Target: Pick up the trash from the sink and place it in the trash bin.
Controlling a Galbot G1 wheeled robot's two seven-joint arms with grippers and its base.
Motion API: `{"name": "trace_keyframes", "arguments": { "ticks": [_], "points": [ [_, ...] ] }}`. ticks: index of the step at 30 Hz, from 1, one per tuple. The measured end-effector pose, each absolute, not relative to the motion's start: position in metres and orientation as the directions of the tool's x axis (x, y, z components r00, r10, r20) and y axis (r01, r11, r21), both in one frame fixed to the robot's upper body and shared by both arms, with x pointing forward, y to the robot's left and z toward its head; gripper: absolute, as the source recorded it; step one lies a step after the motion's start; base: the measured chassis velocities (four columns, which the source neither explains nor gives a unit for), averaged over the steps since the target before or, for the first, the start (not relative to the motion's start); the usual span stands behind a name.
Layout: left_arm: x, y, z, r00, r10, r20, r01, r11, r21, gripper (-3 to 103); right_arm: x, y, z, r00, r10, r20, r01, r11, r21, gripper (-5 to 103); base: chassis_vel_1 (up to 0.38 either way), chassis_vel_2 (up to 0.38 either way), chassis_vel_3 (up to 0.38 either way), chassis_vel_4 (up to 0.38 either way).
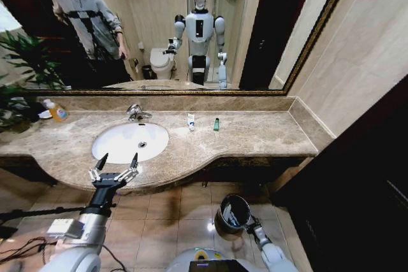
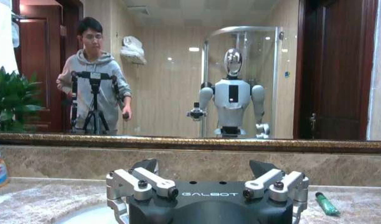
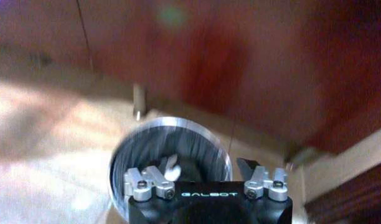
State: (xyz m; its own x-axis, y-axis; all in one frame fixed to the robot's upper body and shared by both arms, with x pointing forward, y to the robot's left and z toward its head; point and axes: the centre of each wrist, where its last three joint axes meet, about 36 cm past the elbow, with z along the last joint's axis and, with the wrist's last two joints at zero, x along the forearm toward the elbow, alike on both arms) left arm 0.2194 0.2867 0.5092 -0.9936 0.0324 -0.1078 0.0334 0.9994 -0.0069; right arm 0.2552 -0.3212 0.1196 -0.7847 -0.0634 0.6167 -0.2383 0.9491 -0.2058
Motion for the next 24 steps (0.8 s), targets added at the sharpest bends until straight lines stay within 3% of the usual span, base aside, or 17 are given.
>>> {"name": "trace_keyframes", "arguments": {
  "ticks": [4,6,16,24],
  "points": [
    [0.219,0.287,0.509,-0.994,0.032,-0.108,0.033,0.999,-0.007,100,0.243,-0.322,0.178,-0.859,-0.077,0.506,-0.198,0.962,-0.189,94,0.000,0.000,0.000,0.000],
    [0.219,0.287,0.509,-0.994,0.032,-0.108,0.033,0.999,-0.007,100,0.239,-0.321,0.200,-0.878,-0.081,0.471,-0.185,0.966,-0.180,97,0.000,0.000,0.000,0.000],
    [0.219,0.287,0.509,-0.994,0.032,-0.108,0.033,0.999,-0.007,100,0.222,-0.308,0.342,-0.976,-0.041,0.215,-0.073,0.987,-0.143,98,0.000,0.000,0.000,0.000],
    [0.219,0.287,0.509,-0.994,0.032,-0.108,0.033,0.999,-0.007,100,0.246,-0.293,0.420,-0.996,-0.066,0.055,-0.070,0.994,-0.079,100,0.000,0.000,0.000,0.000]
  ]
}}
